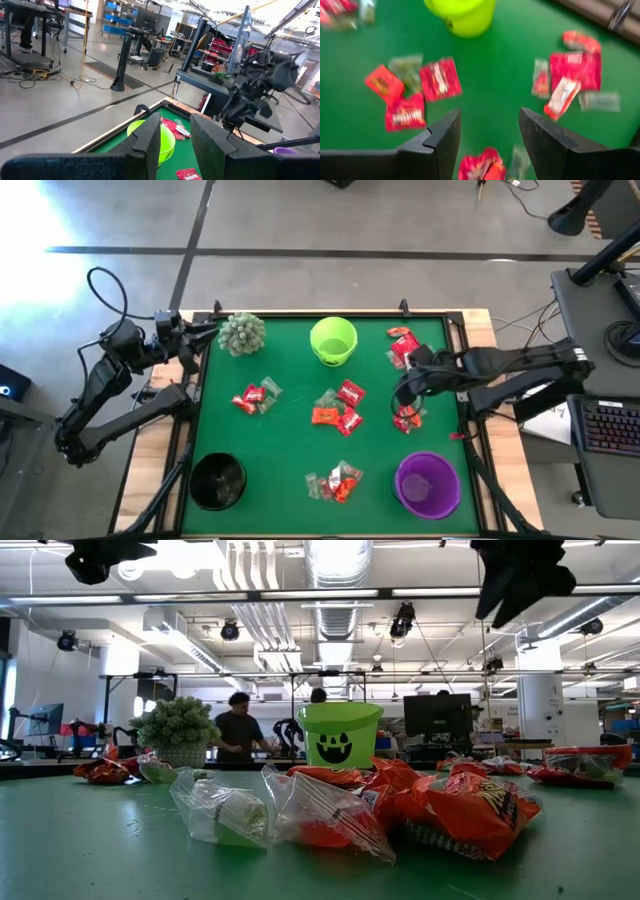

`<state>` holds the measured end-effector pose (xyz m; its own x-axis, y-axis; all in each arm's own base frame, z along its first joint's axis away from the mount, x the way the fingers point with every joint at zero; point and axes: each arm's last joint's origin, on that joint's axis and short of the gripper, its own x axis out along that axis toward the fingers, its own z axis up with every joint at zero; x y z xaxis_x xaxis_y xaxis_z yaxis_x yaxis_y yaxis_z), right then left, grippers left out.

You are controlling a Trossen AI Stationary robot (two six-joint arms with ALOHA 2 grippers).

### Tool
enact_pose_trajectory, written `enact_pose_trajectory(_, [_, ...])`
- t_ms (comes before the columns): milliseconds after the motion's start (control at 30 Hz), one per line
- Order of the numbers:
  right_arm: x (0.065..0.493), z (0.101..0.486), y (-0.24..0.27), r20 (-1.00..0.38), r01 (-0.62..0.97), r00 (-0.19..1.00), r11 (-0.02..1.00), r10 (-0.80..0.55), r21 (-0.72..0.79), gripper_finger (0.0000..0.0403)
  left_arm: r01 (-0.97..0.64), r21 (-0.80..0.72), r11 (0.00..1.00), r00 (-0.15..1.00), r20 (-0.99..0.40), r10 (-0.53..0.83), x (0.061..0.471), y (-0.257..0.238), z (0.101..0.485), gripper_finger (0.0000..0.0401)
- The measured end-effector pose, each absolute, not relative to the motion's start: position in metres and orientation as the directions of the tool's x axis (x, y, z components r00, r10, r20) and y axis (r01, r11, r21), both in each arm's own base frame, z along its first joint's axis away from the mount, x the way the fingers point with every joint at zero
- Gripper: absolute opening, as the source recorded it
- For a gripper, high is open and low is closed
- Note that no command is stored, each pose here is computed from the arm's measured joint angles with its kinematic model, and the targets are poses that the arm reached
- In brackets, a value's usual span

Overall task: Organize candy in baskets
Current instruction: Put the orange chocolate bar into the green bucket

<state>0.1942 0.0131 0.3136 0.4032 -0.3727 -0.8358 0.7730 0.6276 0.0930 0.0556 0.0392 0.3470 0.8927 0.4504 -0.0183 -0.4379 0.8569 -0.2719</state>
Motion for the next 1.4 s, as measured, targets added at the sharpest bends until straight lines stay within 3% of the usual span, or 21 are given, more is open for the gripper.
enact_pose_trajectory(400, [0.226,0.255,0.022,-0.964,0.756,0.132,0.653,-0.230,-0.052,0.0192,-0.438,-0.272,0.857,0.893,-0.019,0.450,0.056,0.039,0.347,0.0089])
enact_pose_trajectory(967, [0.244,0.195,0.030,-0.973,0.771,-0.206,0.595,-0.107,-0.229,0.0192,-0.442,-0.277,0.853,0.892,-0.038,0.450,0.056,0.039,0.345,0.0089])
enact_pose_trajectory(1400, [0.233,0.171,0.030,-0.965,0.786,-0.259,0.571,-0.047,-0.238,0.0192,-0.446,-0.281,0.850,0.892,-0.056,0.449,0.055,0.039,0.343,0.0089])
